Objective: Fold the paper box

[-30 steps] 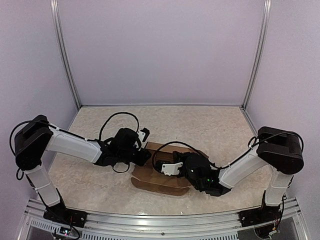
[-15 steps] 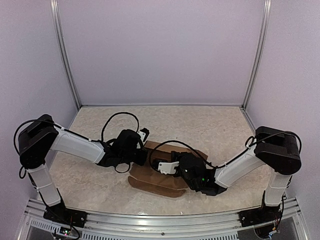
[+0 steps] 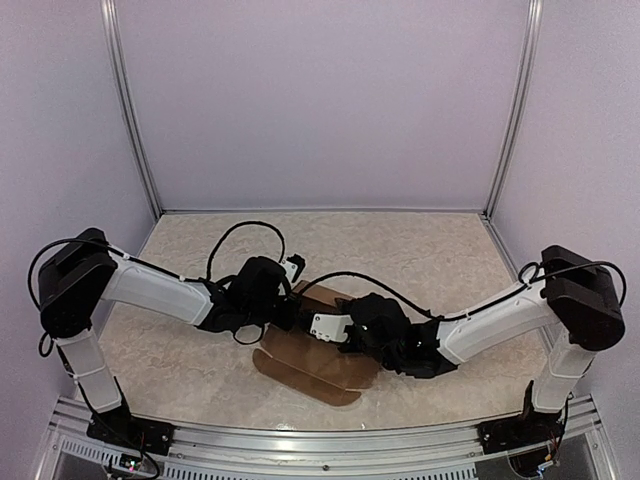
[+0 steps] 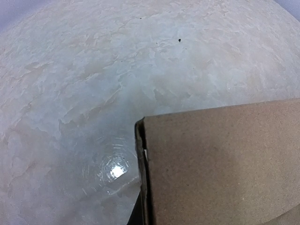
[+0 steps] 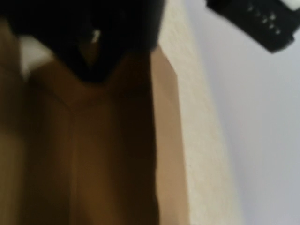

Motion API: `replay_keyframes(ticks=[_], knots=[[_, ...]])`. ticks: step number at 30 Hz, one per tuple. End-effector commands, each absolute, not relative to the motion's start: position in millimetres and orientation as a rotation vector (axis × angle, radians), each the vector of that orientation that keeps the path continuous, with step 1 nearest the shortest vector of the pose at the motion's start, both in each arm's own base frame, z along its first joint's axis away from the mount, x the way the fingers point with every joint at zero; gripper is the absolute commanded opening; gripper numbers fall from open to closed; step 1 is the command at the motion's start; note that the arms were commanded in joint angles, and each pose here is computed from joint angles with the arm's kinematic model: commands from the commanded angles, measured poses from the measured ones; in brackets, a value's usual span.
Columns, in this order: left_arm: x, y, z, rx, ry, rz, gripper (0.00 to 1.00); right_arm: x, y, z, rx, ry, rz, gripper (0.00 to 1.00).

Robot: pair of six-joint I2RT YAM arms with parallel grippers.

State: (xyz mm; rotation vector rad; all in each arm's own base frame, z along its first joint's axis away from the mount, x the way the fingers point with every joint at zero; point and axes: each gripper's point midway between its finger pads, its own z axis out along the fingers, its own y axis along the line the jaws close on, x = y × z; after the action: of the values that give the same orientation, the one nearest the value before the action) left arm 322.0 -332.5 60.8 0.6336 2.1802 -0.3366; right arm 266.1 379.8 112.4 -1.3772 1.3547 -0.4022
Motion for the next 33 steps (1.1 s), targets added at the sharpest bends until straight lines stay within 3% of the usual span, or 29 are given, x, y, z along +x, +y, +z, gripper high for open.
replay_keyframes(ticks=[1, 4, 7, 16, 23, 27, 33], knots=[[322.0, -351.3, 71.4, 0.709, 2.14, -0.388, 0.0, 251.7, 386.7, 125.0, -1.399, 1.462, -0.153, 0.42], [323.5, -355.1, 72.5, 0.736, 2.139, -0.394, 0.0, 247.5, 385.4, 136.5, -1.381, 1.508, -0.041, 0.51], [323.2, -358.6, 75.4, 0.76, 2.123, -0.404, 0.0, 245.1, 378.3, 146.5, -1.359, 1.546, 0.054, 0.55], [315.4, -375.6, 85.3, 0.883, 2.071, -0.49, 0.0, 244.3, 344.1, 184.3, -1.236, 1.651, 0.274, 0.53], [309.9, -384.9, 87.2, 0.942, 2.04, -0.55, 0.0, 253.7, 323.4, 203.9, -1.136, 1.727, 0.371, 0.24], [311.5, -390.1, 88.1, 0.968, 2.023, -0.536, 0.0, 264.4, 314.4, 213.2, -1.008, 1.765, 0.429, 0.0], [315.8, -393.8, 93.4, 0.976, 1.983, -0.485, 0.0, 286.7, 321.8, 210.9, -0.895, 1.816, 0.526, 0.0]])
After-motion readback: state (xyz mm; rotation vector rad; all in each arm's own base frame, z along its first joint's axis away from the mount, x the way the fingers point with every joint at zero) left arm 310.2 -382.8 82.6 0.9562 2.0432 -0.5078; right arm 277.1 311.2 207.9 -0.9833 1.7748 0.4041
